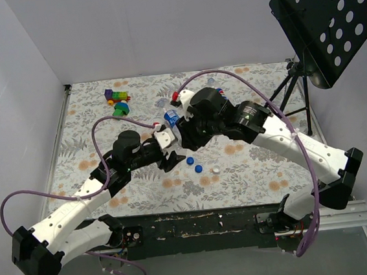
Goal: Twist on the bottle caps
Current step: Screw the bottle cap onto the plastic bottle.
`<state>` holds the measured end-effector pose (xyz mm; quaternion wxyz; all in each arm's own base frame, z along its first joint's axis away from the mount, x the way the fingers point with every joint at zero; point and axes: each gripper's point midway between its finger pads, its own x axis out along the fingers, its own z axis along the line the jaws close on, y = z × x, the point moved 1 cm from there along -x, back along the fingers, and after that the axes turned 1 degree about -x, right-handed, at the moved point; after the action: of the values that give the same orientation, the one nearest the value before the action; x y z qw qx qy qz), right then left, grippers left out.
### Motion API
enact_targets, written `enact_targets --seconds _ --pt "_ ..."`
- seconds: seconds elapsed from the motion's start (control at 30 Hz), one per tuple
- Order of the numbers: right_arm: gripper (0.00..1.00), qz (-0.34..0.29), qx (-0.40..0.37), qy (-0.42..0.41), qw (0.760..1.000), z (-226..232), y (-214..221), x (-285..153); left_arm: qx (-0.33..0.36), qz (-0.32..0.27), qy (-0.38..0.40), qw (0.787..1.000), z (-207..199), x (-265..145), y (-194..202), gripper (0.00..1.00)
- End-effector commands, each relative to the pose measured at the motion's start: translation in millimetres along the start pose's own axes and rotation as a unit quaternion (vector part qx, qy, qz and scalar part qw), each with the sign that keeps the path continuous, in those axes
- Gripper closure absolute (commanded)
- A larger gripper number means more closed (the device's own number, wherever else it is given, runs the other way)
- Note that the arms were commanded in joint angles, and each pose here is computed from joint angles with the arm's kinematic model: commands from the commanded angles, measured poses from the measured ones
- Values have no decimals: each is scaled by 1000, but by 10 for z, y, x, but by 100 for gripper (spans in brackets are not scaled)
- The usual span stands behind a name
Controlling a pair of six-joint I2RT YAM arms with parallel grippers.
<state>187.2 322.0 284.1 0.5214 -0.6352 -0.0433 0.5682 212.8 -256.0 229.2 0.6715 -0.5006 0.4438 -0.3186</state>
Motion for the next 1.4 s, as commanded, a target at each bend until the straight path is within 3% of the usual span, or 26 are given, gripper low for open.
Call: enact_targets --seconds 0.0,0.1,0.27,0.37,0.57,1.0,1.17,1.3,1.37 --pt "45 -92 -85 13 992 -60 -377 -410 13 -38 -3 999 6 -43 -226 100" --pt "34 -79 -201 4 976 -108 -265 -514 14 -40 47 998 -138 -29 -234 100" --pt "34 -74 -352 -120 925 176 26 -663 19 -54 176 983 -478 -47 -270 100" --pt "34 -81 -400 -168 897 288 149 -726 19 -62 225 972 -584 -77 -289 100" --pt "36 -71 -427 -222 873 416 241 -740 22 -74 262 962 -654 -122 -322 100" --pt "47 -66 -435 -248 863 493 155 -612 26 -72 288 955 -719 -158 -326 100" --pt "67 -58 -422 -254 868 511 148 -583 31 -70 271 959 -674 -149 -324 100" --pt "92 -38 -380 -254 888 520 165 -519 30 -62 242 968 -592 -123 -314 100" --pt "99 -20 -345 -249 905 513 177 -438 31 -62 221 973 -536 -116 -330 100"
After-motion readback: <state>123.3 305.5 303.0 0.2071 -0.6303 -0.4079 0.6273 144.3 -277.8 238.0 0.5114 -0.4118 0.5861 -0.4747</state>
